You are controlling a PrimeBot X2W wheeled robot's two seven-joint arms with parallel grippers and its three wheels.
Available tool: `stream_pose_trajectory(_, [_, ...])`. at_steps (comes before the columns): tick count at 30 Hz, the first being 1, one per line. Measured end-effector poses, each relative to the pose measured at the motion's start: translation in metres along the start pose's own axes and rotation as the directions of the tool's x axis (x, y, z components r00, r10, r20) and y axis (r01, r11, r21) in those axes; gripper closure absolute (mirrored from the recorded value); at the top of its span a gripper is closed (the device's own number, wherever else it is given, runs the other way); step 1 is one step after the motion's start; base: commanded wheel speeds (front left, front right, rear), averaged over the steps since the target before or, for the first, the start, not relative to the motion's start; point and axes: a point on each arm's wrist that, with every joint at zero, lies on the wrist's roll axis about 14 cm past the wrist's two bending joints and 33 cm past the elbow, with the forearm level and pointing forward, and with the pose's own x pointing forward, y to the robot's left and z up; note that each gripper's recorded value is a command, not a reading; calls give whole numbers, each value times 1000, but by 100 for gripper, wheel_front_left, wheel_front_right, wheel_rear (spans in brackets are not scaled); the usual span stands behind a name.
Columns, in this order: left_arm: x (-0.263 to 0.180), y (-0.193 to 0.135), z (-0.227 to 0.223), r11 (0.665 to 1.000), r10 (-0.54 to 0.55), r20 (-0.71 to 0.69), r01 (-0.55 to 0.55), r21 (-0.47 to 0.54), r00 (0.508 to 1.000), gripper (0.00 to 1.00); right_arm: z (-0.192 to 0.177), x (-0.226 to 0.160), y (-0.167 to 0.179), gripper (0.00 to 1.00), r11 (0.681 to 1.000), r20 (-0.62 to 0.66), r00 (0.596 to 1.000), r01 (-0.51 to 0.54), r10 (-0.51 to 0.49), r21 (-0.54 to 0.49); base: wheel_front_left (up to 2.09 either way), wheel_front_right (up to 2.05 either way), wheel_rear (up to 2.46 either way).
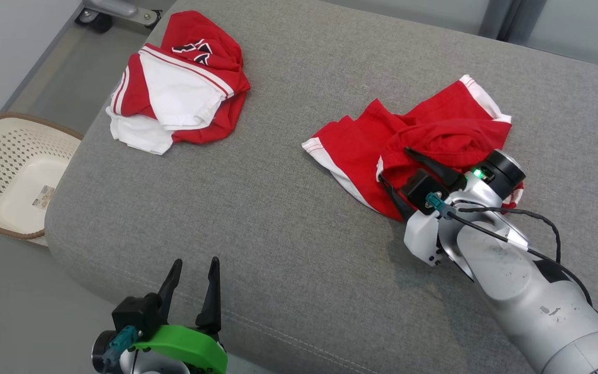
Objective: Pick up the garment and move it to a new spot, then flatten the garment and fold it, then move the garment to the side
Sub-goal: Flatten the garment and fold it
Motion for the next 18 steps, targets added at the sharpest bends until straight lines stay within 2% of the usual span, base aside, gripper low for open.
stream_pose_trajectory(1, [0, 0, 0, 1000, -2, -1, 2, 0, 1000, 0, 0, 0, -1, 56, 1000, 1, 1000, 4, -4, 4, 0, 0, 0])
stream_pose_trajectory(2, [0, -1, 0, 1000, -3, -2, 3, 1, 1000, 0, 1, 1, -2, 99, 1000, 2, 1000, 10, -10, 7, 0, 0, 0])
stream_pose_trajectory(7, [2, -1, -3, 1000, -6, -9, 6, 2, 1000, 0, -4, -3, -27, 100, 996, -9, 996, 85, -84, 32, 0, 0, 0])
stream_pose_trajectory(12, [4, -2, -7, 1000, -9, -25, 9, 4, 1000, 0, -10, -13, -68, 100, 980, -18, 982, 191, -190, 49, 0, 0, 0])
stream_pose_trajectory(15, [5, -5, -9, 1000, -16, -32, 16, -1, 999, 0, -11, -23, -103, 100, 955, -13, 958, 286, -286, 76, 0, 0, 0])
stream_pose_trajectory(18, [7, -9, -11, 1000, -31, -38, 31, 0, 999, 0, -22, -47, -154, 100, 908, -32, 911, 412, -410, 79, 0, 0, 0])
